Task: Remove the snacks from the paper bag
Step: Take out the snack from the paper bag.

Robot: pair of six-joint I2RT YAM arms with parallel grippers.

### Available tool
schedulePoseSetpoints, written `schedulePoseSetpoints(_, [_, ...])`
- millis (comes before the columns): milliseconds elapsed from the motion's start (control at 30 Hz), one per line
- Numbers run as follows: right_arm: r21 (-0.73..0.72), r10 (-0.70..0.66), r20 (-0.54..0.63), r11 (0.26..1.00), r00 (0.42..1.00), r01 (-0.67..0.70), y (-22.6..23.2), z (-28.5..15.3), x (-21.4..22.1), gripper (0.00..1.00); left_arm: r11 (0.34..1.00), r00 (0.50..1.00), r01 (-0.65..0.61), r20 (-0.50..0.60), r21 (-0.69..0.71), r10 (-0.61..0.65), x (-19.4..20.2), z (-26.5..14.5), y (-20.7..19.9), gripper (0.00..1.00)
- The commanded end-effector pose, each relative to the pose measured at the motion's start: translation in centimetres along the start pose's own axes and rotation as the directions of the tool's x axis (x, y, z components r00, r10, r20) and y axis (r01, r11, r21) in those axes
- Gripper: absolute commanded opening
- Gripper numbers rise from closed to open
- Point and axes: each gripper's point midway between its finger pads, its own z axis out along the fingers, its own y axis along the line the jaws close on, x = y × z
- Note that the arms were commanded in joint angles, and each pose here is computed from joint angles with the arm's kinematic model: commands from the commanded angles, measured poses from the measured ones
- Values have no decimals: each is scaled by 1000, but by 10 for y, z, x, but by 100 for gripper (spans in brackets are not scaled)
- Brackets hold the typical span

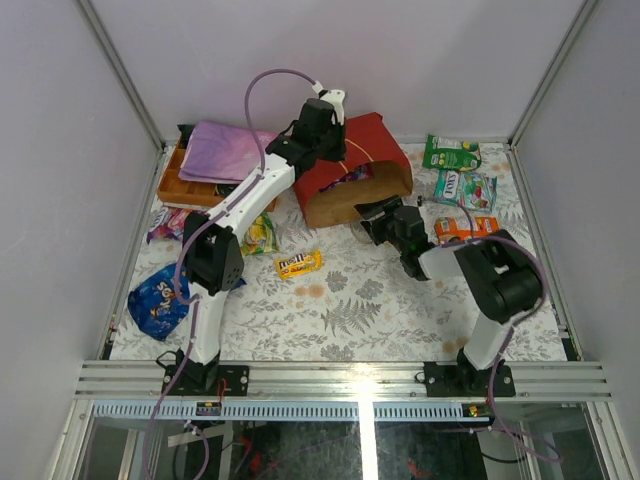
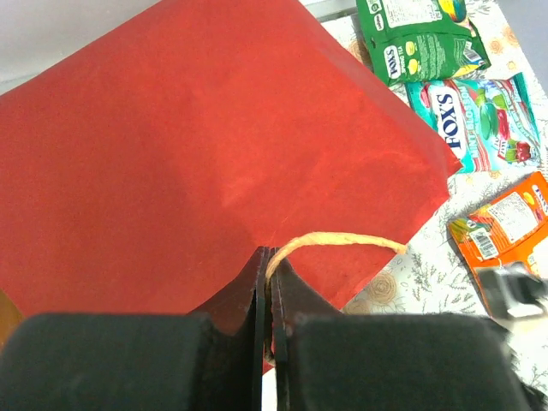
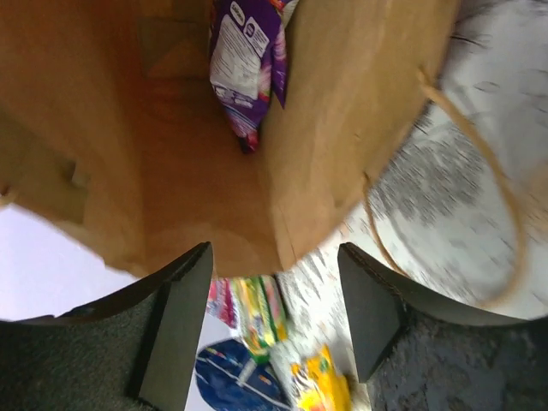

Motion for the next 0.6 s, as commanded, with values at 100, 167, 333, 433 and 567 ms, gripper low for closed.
schedulePoseSetpoints(100, [-241, 189, -66, 950, 980, -200, 73, 68, 6, 61, 998, 999, 36, 7, 42, -37, -12, -8, 0, 0])
schedulePoseSetpoints(167, [-225, 206, -53, 951, 977, -212, 69, 87, 5, 60, 998, 999, 37, 1, 54, -37, -10, -8, -3, 0])
schedulePoseSetpoints(333, [-181, 251, -69, 949, 965, -260, 57, 130, 13, 56, 1000, 1000, 19, 11, 3, -19, -13, -10, 8, 0])
schedulePoseSetpoints(433, [-169, 299, -73, 936, 951, -308, 46, 145, 15, 56, 1000, 1000, 9, 14, -11, -9, -15, -14, 12, 0])
schedulePoseSetpoints(567, [-145, 269, -58, 950, 961, -275, 41, 161, 16, 56, 1000, 1000, 9, 6, 3, -9, -12, -14, 10, 0])
